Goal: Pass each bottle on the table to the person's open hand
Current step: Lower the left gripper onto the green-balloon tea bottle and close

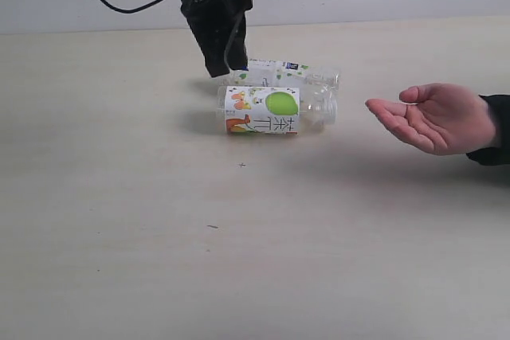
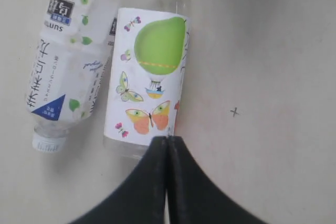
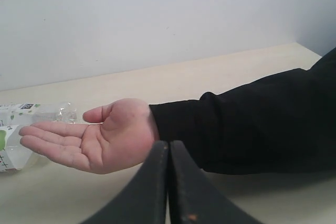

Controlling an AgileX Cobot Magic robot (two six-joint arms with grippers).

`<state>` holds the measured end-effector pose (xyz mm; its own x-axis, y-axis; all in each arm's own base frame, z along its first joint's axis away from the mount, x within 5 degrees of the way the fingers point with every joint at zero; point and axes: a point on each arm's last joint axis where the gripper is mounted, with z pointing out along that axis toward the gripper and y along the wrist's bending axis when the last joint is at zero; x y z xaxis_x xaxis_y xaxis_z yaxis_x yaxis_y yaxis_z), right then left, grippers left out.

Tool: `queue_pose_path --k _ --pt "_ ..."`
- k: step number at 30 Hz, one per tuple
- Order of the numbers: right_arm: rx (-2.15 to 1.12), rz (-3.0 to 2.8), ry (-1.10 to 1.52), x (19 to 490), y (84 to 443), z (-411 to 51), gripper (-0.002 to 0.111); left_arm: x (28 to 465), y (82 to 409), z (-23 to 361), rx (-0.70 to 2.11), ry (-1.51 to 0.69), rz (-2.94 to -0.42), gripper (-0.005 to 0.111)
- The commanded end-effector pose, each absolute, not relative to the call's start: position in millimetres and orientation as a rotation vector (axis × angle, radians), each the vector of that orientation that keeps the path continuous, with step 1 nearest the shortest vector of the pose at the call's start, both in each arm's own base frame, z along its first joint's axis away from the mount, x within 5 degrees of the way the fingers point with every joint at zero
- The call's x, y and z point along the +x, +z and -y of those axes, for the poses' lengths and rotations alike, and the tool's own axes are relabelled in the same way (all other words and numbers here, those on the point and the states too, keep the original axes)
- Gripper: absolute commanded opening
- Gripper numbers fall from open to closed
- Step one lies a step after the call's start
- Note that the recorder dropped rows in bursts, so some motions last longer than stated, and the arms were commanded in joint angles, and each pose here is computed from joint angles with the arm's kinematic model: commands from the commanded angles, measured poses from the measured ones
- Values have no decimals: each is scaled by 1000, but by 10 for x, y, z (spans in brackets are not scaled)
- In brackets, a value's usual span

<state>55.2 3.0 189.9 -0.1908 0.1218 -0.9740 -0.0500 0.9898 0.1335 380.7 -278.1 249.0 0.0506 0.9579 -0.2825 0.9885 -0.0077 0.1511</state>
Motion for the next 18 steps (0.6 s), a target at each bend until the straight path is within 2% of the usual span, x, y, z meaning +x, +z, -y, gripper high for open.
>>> queue_pose_path --k 1,2,4,5,7,8,10,18 --pt "51 -1746 146 551 1895 -27 0 3878 2384 2828 2058 -138 -1899 1" --pt "51 -1746 146 551 1895 -27 0 3890 2382 2850 2041 -132 -1886 3" --pt "51 -1746 146 551 1895 -27 0 3912 2353 2879 2016 -145 -1877 22" --pt "51 -1746 146 551 1895 -27 0 3919 2319 2881 2021 -144 -1882 41" --pt "51 -1746 146 551 1895 -27 0 3924 2300 2885 2020 -146 -1887 63" --pt "51 -1746 146 551 1895 -27 0 3928 2288 2887 2020 -146 -1888 70" --pt "51 -1746 146 551 1895 -27 0 3937 2243 2893 2024 -148 -1894 74" --pt "51 -1746 146 551 1895 -27 0 4010 2040 2936 2003 -141 -1909 73"
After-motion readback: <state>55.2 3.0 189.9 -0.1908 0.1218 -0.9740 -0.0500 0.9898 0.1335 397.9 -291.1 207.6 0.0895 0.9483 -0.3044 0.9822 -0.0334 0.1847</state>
